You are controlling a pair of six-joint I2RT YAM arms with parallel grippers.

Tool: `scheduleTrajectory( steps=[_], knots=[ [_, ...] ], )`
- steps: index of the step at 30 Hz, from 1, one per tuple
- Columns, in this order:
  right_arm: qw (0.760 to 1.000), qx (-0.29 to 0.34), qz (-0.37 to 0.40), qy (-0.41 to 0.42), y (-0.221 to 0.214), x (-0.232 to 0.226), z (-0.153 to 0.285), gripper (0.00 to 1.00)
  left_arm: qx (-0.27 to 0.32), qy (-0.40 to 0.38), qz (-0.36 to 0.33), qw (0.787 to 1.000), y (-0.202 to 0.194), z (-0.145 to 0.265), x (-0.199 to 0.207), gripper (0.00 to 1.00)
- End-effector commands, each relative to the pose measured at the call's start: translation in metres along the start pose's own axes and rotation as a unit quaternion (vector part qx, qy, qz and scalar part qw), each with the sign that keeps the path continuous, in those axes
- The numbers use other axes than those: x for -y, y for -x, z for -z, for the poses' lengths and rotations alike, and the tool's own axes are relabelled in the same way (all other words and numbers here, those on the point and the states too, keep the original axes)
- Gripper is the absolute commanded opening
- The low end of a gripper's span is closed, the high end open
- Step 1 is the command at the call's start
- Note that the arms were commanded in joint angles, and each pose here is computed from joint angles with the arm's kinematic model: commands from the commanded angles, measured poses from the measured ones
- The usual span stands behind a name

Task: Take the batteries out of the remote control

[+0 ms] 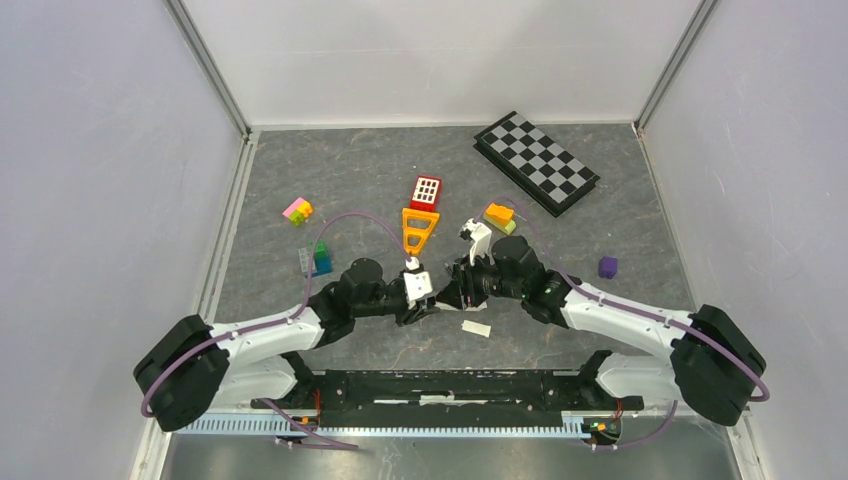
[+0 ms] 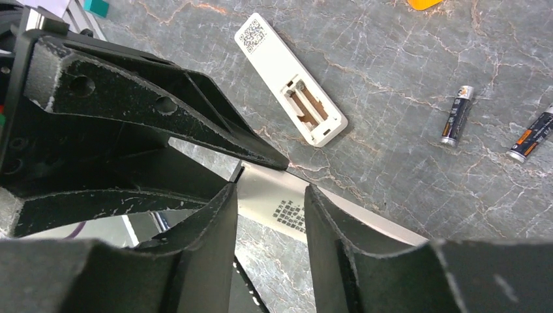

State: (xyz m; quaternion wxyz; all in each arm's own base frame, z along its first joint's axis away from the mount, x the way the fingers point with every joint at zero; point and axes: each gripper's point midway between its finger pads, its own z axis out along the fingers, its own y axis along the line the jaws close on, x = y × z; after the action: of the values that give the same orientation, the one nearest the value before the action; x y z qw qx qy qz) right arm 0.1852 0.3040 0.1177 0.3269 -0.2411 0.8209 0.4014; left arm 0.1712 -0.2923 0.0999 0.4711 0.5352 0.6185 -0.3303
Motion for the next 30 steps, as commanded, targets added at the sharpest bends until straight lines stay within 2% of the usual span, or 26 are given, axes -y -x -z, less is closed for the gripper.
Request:
scheduleTrajectory(
  steps=[1, 5, 12, 15, 18, 21, 24, 30],
  knots=[
    [0.997, -0.020, 0.014, -0.071, -0.011, 0.029, 0.003, 0.43, 0.028, 0.011, -0.019, 0.999, 0.018, 0.004, -0.004, 0.02],
    [0.996, -0.029, 0.023, -0.076, -0.014, 0.032, 0.003, 0.42, 0.029, 0.014, -0.021, 0.999, 0.019, 0.004, -0.005, 0.02],
    [0.997, -0.013, 0.077, -0.027, 0.006, 0.011, 0.007, 0.61, 0.026, 0.010, -0.020, 0.999, 0.018, 0.003, -0.004, 0.02],
    [0.987, 0.012, 0.158, -0.031, 0.020, 0.013, 0.018, 0.68, 0.021, 0.008, -0.020, 1.000, 0.016, 0.003, -0.003, 0.02],
    [0.958, 0.021, 0.285, -0.009, 0.016, 0.016, 0.032, 0.81, 0.017, 0.007, -0.024, 1.000, 0.015, 0.003, -0.004, 0.02],
    [0.922, 0.011, 0.387, 0.014, 0.002, 0.022, 0.045, 0.88, 0.016, 0.005, -0.026, 1.000, 0.015, 0.003, -0.003, 0.02],
    [0.901, 0.010, 0.433, 0.029, -0.007, 0.031, 0.050, 0.89, 0.015, 0.003, -0.028, 0.999, 0.016, 0.003, -0.003, 0.02],
    [0.840, -0.010, 0.539, 0.063, -0.024, 0.044, 0.047, 0.91, 0.014, 0.000, -0.028, 1.000, 0.016, 0.002, -0.002, 0.02]
  ],
)
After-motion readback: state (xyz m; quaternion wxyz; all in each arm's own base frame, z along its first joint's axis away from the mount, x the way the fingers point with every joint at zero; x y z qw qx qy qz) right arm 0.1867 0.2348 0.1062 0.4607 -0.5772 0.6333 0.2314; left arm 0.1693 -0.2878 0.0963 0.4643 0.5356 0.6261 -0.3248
